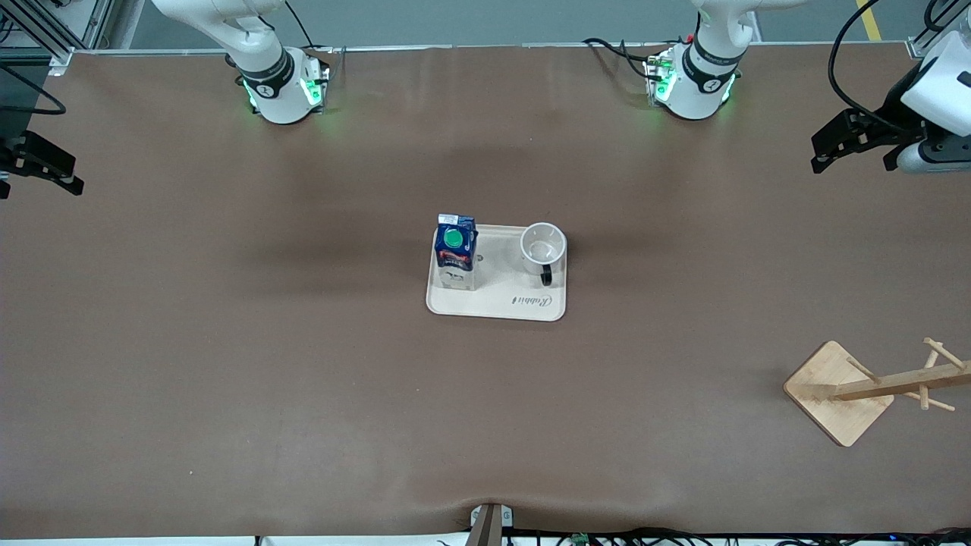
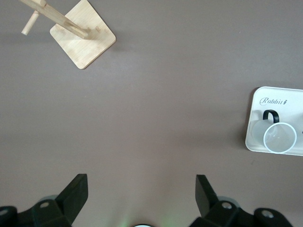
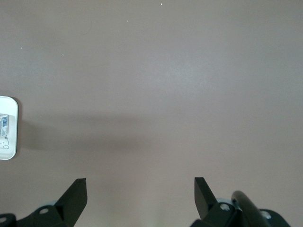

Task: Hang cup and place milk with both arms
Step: 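Reach the left gripper toward the white mug on the tray, then lower the left gripper onto the white mug handle and grasp it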

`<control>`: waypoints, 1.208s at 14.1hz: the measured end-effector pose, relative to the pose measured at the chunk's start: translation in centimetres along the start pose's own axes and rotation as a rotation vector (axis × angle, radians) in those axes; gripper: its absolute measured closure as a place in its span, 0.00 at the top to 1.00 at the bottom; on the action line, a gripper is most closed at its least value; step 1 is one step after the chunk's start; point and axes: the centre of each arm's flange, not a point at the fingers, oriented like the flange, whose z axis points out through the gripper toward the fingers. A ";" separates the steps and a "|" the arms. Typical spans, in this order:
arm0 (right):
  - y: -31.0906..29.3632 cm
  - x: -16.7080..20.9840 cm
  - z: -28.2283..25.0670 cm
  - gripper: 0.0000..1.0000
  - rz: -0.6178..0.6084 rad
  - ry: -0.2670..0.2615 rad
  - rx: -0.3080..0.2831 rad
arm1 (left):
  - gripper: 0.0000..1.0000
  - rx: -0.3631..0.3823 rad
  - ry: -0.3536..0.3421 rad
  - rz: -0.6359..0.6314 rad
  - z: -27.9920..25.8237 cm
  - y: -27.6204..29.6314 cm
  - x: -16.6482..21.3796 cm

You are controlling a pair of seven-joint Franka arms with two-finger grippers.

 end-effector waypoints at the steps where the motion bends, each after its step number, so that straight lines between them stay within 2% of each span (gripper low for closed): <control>1: 0.0 0.0 0.0 1.00 0.000 -0.001 0.001 | 1.00 0.000 0.001 0.000 0.0 0.0 0.0; 5: 0.0 0.0 0.1 1.00 0.001 -0.004 0.007 | 1.00 0.000 -0.007 0.000 0.4 0.1 0.3; 8: 0.3 0.0 0.3 1.00 0.007 -0.008 0.008 | 1.00 0.001 -0.042 -0.014 2.2 1.8 1.2; 12: 0.4 0.3 0.8 1.00 0.009 -0.018 0.008 | 1.00 -0.001 -0.089 -0.004 6.9 7.7 3.1; 15: 0.4 0.4 1.1 1.00 0.009 -0.022 0.008 | 1.00 -0.018 -0.081 0.008 11.8 11.9 4.3; 17: 0.4 0.4 1.1 1.00 0.009 -0.022 0.008 | 1.00 -0.026 -0.080 -0.013 15.0 15.2 3.6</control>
